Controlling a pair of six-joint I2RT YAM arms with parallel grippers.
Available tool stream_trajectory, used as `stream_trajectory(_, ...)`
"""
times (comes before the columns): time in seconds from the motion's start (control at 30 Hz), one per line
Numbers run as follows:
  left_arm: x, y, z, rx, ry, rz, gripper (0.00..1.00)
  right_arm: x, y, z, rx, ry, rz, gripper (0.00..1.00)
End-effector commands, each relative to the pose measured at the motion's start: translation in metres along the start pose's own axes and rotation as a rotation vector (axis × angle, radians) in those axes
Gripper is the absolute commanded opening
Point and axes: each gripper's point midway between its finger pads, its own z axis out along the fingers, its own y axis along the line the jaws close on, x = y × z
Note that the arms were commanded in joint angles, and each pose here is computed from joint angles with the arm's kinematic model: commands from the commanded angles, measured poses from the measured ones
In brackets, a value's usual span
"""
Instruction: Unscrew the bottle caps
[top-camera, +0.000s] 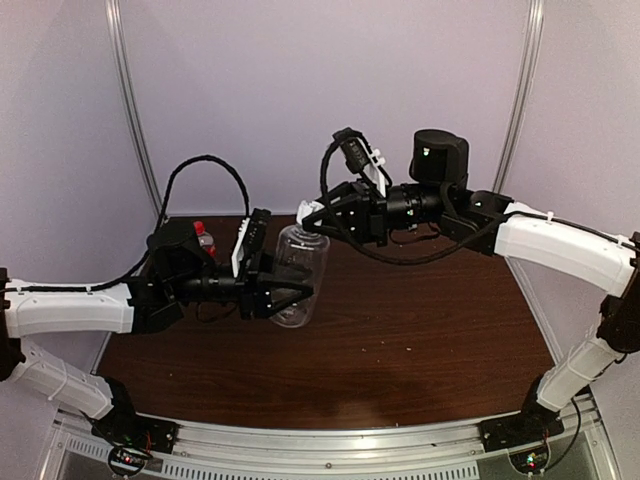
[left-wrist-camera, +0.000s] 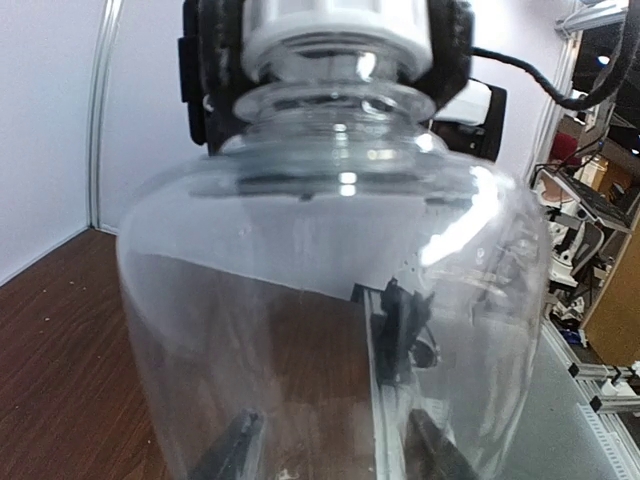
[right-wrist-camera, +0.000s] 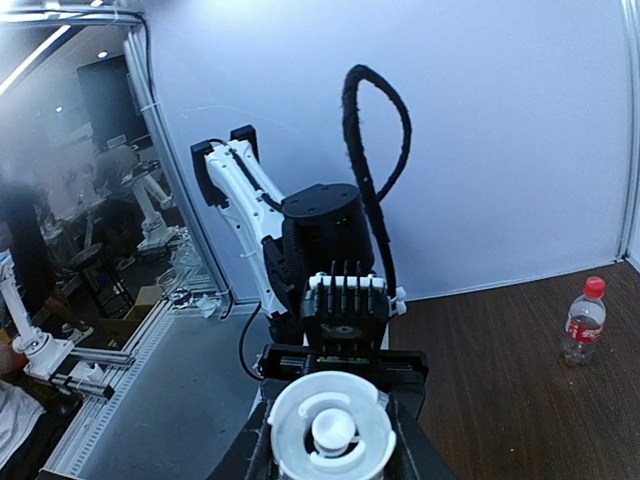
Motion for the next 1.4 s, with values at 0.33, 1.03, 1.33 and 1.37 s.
stream_trajectory(0.33, -0.016, -0.010, -0.004, 0.026, -0.067, 0.049, 0.31, -0.017, -0.014, -0.015, 0.097, -0.032, 0.003, 0.52)
stream_trajectory(1.03, -0.014, 0.052, 0.004, -0.281, -0.028, -0.041, 0.31, -0.012, -0.076, -0.021, 0.689, -0.105, 0.256, 0.91)
stream_trajectory(1.33, -0.012, 0.055, 0.002, -0.303, -0.020, -0.040, 0.31, -0.004, -0.077, -0.012, 0.668, -0.096, 0.262, 0.52)
stream_trajectory(1.37, -0.011, 0.055, 0.002, -0.302, -0.019, -0.039, 0.31, -0.006, -0.076, -0.012, 0.661, -0.099, 0.259, 0.47)
